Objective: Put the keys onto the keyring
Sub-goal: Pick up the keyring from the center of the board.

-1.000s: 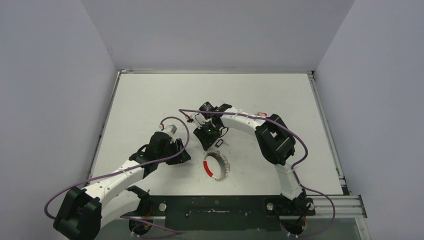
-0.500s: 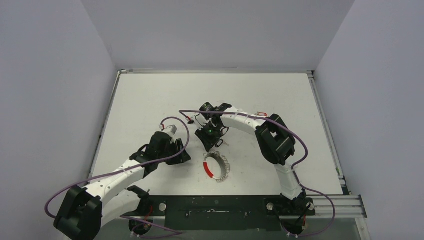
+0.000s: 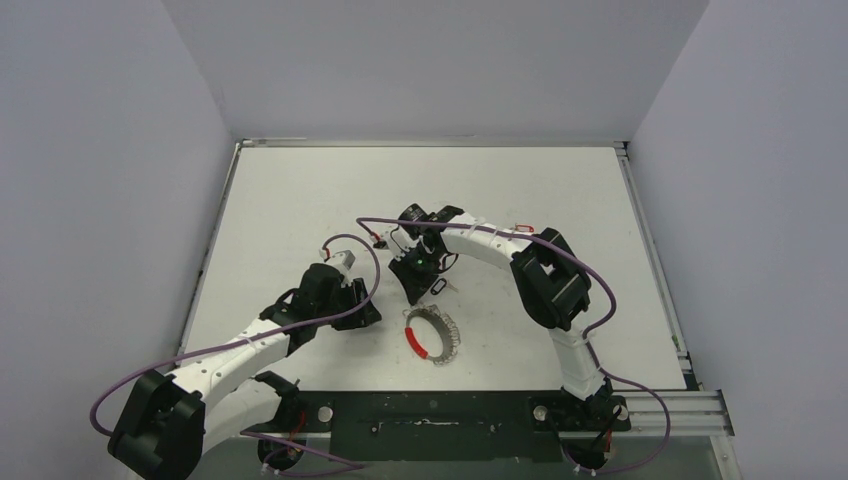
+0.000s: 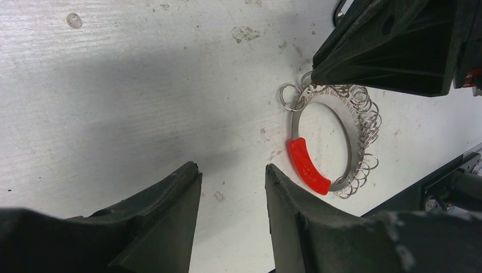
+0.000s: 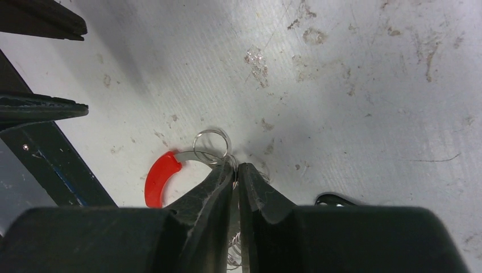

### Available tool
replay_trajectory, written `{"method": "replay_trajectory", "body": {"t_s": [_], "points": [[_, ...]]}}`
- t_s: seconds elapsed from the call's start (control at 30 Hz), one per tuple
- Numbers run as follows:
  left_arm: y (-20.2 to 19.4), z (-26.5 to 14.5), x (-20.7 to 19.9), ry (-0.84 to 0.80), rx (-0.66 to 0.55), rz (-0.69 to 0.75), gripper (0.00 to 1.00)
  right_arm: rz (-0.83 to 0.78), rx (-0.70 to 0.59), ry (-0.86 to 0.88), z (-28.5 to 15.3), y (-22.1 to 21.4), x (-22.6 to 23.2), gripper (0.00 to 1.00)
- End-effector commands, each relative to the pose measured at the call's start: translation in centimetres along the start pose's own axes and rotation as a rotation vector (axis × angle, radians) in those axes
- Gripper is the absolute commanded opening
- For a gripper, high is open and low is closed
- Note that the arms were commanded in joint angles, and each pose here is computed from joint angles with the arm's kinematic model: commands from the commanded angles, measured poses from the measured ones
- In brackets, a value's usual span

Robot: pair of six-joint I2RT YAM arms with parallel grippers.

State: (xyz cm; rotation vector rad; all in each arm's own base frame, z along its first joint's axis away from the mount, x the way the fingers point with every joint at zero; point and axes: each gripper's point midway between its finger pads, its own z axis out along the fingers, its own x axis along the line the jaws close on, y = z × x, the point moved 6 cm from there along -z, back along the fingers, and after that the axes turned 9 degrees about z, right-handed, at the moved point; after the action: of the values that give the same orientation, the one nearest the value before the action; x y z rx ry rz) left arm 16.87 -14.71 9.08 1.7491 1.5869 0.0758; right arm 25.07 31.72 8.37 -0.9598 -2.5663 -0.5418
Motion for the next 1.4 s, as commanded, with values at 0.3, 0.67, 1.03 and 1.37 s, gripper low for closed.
{"method": "replay_trajectory", "body": {"t_s": [0.3, 0.67, 1.03, 1.37], "points": [[1.0, -0.4, -0.3, -0.009, -0.038, 0.022, 0.44, -0.034, -0.036, 0.050, -0.2, 1.5, 0.9, 0.18], [1.0, -0.4, -0.3, -0.008, -0.037, 0.023, 0.44, -0.059, -0.119, -0.011, -1.7, 2.3, 0.6, 0.32], [0.6, -0.2, -0.4, -0.036, -0.031, 0.005, 0.44, -0.021, -0.027, 0.011, -0.3, 1.2, -0.3, 0.28], [0.6, -0.2, -0.4, -0.034, -0.034, 0.003, 0.44, -0.014, 0.017, 0.026, 0.2, 0.5, -0.5, 0.28]]}}
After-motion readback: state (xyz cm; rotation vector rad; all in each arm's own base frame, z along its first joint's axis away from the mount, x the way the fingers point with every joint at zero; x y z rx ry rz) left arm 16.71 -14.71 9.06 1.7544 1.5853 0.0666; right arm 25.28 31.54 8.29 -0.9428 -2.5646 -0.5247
